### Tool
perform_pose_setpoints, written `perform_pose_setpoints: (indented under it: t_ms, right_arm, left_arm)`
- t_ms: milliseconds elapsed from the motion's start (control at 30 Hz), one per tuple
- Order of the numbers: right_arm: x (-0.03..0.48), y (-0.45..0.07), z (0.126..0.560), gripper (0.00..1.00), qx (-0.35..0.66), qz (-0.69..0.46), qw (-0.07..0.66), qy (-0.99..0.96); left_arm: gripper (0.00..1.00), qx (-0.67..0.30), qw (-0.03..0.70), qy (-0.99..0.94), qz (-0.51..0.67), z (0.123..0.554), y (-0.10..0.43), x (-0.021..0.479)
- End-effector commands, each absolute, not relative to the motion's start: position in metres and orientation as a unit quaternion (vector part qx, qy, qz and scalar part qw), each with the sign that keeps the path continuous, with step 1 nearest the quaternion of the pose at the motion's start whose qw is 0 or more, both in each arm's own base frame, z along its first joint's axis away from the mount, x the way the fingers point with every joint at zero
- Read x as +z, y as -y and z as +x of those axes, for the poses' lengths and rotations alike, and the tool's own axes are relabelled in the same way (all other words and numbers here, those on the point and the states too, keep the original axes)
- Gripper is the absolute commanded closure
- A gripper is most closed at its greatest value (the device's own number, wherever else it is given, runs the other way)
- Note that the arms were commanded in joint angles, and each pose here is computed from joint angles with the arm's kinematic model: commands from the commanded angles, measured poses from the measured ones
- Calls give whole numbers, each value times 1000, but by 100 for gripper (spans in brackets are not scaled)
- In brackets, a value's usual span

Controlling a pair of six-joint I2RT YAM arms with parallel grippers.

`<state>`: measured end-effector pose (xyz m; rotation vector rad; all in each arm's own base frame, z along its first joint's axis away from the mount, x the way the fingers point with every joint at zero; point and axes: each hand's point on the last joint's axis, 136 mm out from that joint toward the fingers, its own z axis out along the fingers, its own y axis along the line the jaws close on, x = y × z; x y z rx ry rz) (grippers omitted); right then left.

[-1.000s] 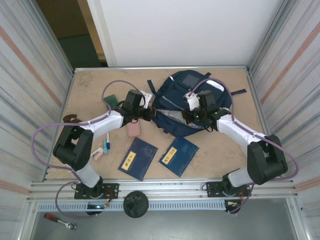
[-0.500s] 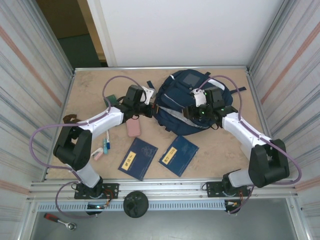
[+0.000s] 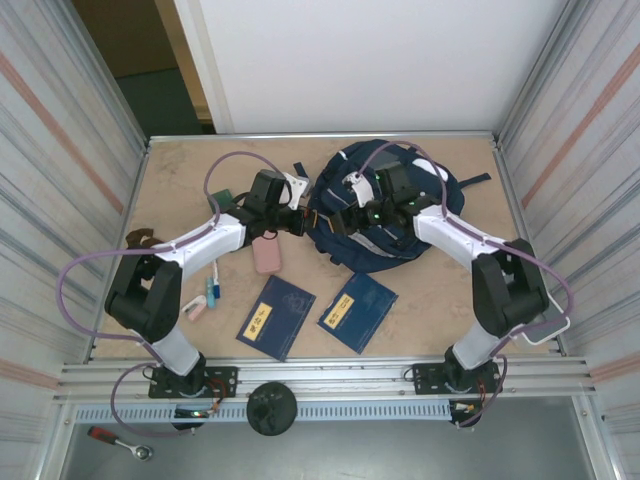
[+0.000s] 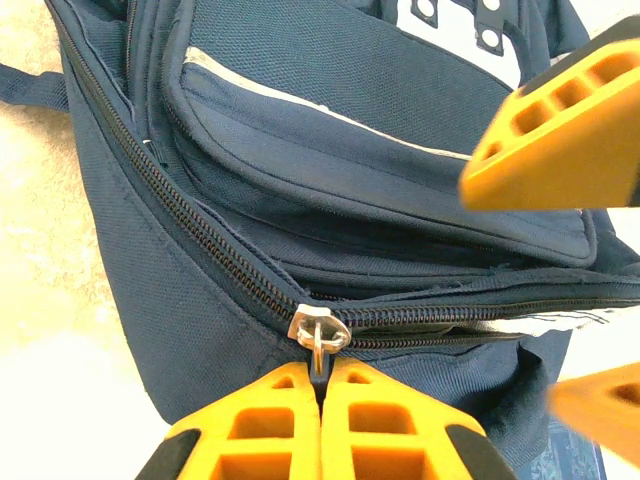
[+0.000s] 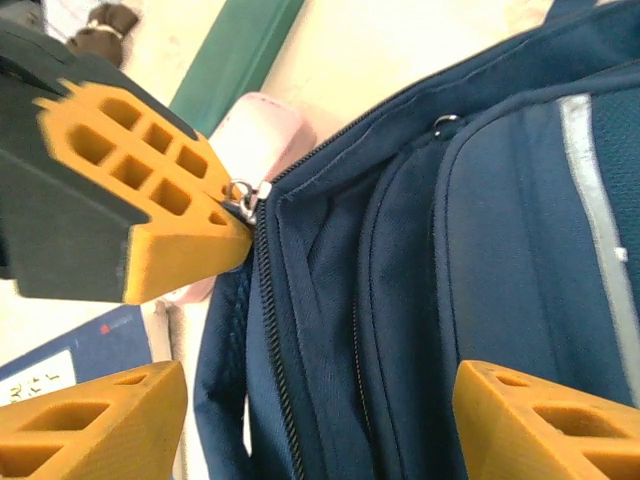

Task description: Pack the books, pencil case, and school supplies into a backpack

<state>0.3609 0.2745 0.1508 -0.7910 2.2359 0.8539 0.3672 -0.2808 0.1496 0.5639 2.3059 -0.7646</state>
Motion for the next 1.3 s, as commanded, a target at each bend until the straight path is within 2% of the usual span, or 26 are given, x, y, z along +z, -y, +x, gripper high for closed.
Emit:
perform_pose_setpoints:
  t_ms: [0,100,167,200,367,667,967,1100,1267]
  right_arm:
    - [148,-289,364,39,322,-327,302,-835]
    - [142,-282,370,75,287,-329,306,-846]
    - [143,-271,372,95,261,-328,313,-852]
    - [145,-263,373,100,248,-324,318,-856]
    - [160,-233,365,100,239,-302,339,-858]
    - [174,-209,356,100,204,-295,360,-861]
    - [218,-184,398,100,215,-192,404,-868]
    - [234,-184,407,100,225,-190,403,-866]
    - [242,-209,389,100,257,-250,379,-853]
  left_arm:
    - [100,-310,370,-843,237,369,285,197]
    - [100,-290,376,-850,226,373,277,197]
    - [100,-280,378,-857,210,378,268,195]
    - [100,-272,378,-862,201,382,261,193]
    - [100,-229,375,-880,182,397,237,181]
    - [100,-232,355,-891,165,423,224,174]
    - [100,-210,350,-902,141,458,211,164]
    - [100,-210,354,-903,124,466,203,168]
    - [100,-189,370,-905,91,454,172,174]
